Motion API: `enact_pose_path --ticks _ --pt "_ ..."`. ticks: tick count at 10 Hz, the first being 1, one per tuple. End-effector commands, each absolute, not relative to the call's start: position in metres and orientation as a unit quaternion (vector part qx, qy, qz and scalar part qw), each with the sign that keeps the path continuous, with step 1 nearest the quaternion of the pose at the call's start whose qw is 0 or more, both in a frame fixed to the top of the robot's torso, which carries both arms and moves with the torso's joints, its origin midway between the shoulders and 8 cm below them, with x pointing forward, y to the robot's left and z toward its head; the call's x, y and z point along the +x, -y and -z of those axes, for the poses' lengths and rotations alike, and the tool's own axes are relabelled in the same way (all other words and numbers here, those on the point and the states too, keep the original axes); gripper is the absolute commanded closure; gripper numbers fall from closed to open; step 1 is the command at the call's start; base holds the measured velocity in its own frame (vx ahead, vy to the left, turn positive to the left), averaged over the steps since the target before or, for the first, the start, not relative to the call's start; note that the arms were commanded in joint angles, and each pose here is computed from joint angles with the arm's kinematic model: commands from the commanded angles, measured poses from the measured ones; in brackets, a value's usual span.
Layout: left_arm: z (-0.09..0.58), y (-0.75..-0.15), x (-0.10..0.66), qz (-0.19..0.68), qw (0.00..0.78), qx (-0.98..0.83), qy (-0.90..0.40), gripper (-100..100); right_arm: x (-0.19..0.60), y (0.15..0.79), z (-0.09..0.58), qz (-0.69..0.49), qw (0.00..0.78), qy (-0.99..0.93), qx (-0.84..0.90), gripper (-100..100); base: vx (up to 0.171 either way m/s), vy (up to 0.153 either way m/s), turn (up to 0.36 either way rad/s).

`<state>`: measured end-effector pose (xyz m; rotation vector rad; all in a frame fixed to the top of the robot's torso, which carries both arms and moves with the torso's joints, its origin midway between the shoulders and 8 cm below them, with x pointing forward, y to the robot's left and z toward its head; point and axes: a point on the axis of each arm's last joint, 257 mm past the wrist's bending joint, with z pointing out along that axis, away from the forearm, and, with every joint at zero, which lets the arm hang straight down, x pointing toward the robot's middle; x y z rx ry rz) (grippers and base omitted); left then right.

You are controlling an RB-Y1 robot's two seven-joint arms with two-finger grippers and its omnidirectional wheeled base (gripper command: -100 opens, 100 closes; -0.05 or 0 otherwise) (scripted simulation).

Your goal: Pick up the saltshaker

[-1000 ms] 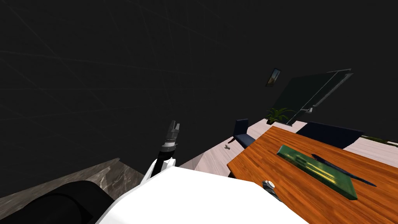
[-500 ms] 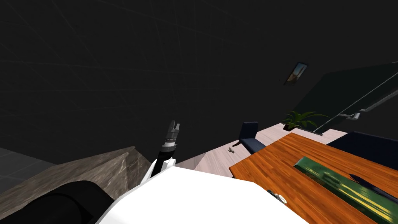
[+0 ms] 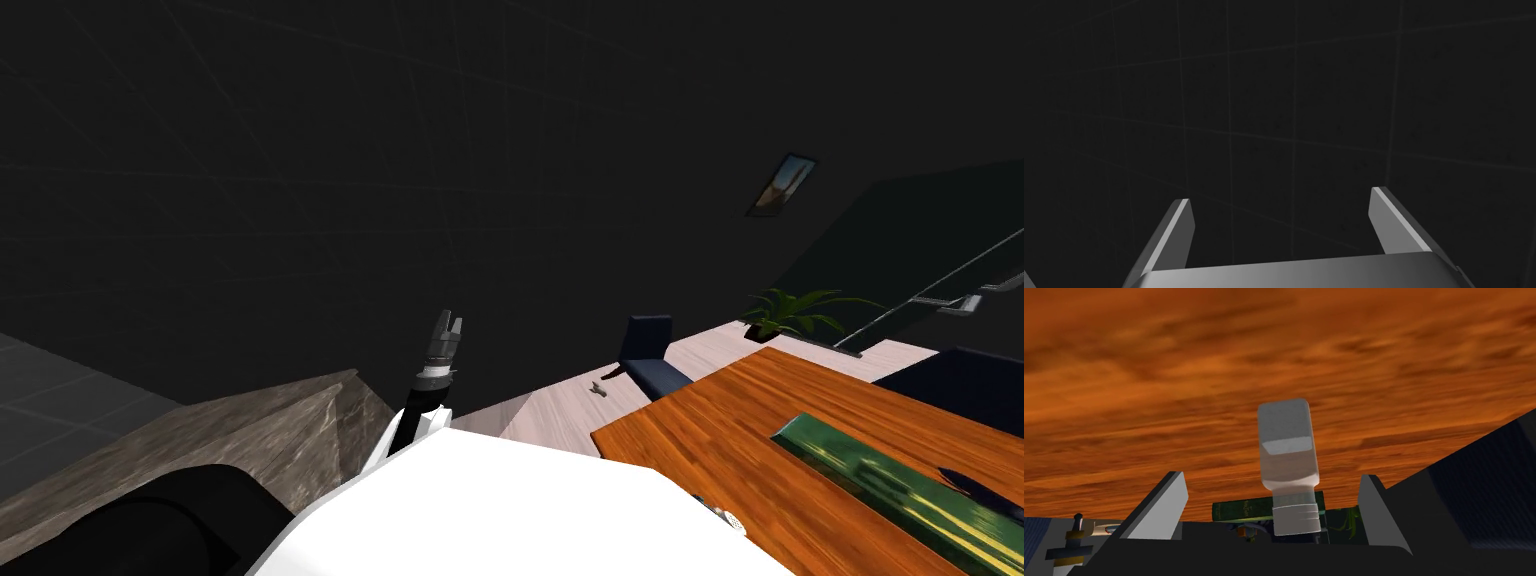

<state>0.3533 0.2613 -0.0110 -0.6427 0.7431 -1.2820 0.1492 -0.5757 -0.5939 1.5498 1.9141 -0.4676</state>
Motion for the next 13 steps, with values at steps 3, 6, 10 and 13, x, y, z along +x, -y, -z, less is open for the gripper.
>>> enact_pose_path --ticks 3,6,10,13 --pt "0.011 -0.261 0.353 0.573 0.691 -0.288 -0.332 0 0.130 0.580 0.598 0.207 0.291 -0.735 0.577 -100 -0.024 -0.059 0.221" --pt "0.011 -0.261 0.353 0.573 0.691 -0.288 -0.333 0 0.115 0.585 0.600 0.232 0.273 -0.742 0.567 -100 -0.036 -0.059 0.203" --pt "0.011 -0.261 0.353 0.573 0.691 -0.288 -0.333 0 0.113 0.584 0.601 0.233 0.271 -0.743 0.566 0 0.000 -0.004 -0.009" --pt "0.011 -0.261 0.353 0.573 0.691 -0.288 -0.333 0 0.104 0.582 0.602 0.236 0.268 -0.734 0.577 -100 -0.030 -0.029 0.109"
